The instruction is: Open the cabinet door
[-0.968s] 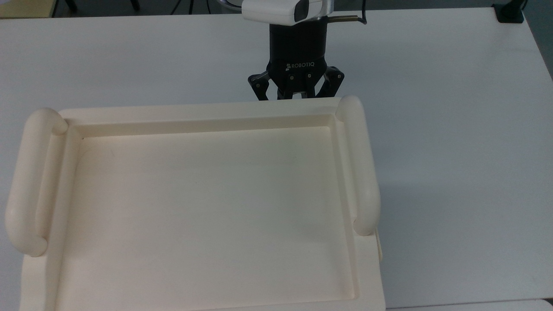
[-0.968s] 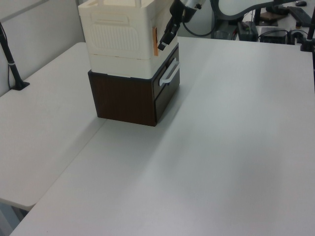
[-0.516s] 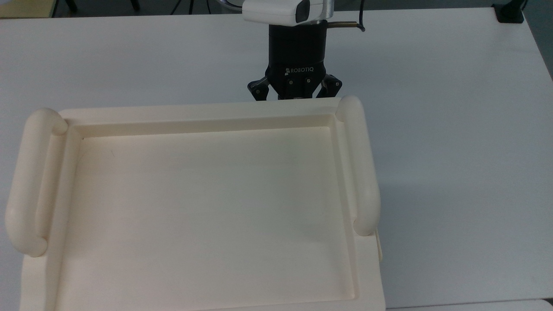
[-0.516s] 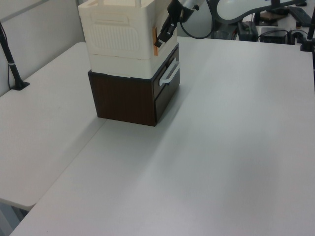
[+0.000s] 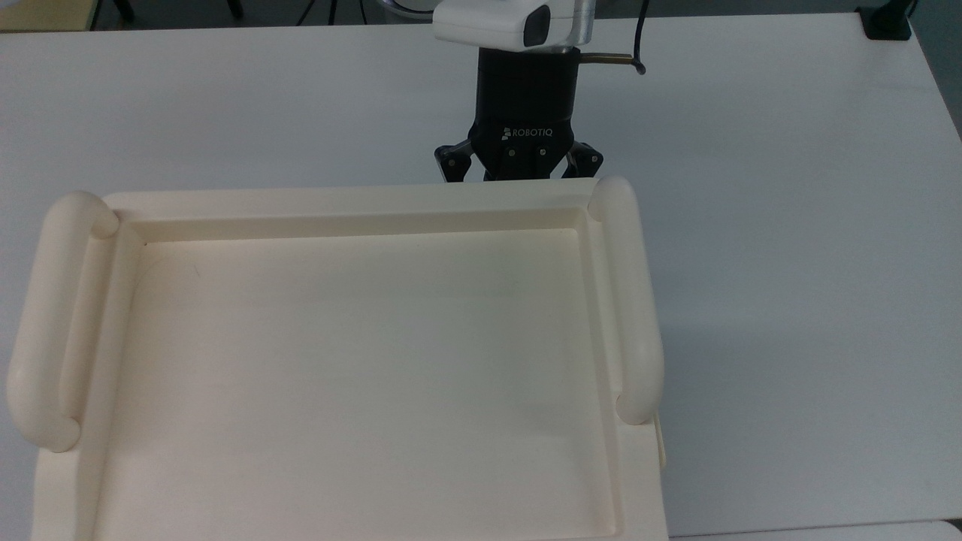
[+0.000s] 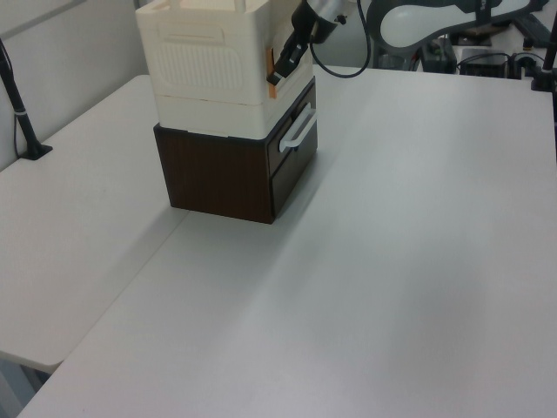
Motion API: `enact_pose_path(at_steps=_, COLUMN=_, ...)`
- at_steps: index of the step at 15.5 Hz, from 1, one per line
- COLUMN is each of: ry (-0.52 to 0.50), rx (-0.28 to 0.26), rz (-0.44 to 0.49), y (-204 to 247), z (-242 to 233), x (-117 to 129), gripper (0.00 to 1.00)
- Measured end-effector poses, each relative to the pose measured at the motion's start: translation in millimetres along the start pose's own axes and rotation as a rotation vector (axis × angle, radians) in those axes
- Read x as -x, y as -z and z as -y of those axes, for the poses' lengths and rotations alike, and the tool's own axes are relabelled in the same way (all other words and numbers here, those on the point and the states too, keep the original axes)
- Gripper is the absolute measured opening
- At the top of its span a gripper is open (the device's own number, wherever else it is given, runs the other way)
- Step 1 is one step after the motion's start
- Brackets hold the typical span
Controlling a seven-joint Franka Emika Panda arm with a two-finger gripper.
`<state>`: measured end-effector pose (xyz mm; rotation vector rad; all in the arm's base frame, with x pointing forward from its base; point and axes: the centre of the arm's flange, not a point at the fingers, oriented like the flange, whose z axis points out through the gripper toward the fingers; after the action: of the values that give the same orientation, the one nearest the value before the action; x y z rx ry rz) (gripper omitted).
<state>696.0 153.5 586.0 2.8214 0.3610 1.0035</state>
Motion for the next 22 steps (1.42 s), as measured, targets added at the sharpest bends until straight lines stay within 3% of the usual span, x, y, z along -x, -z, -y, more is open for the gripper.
enact_pose_path(at_steps=3, ry=-0.005, rx=0.001, rz=-0.002, y=-0.7, z=0.0, x=-0.2, gripper=0.29)
enact_pose_path(at_steps=5, ry=-0.016, rx=-0.003, rz=-0.003, y=-0.3, z=3.6, x=-0.5, gripper=0.17)
enact_pose_path(at_steps=14, ry=-0.029, rx=-0.011, rz=0.023, y=4.7, z=1.8, x=2.7, gripper=0.17)
enact_pose_path(at_steps=22, ry=0.020, rx=-0.101, rz=0.162, y=43.1, z=-21.9, x=30.4, gripper=0.17)
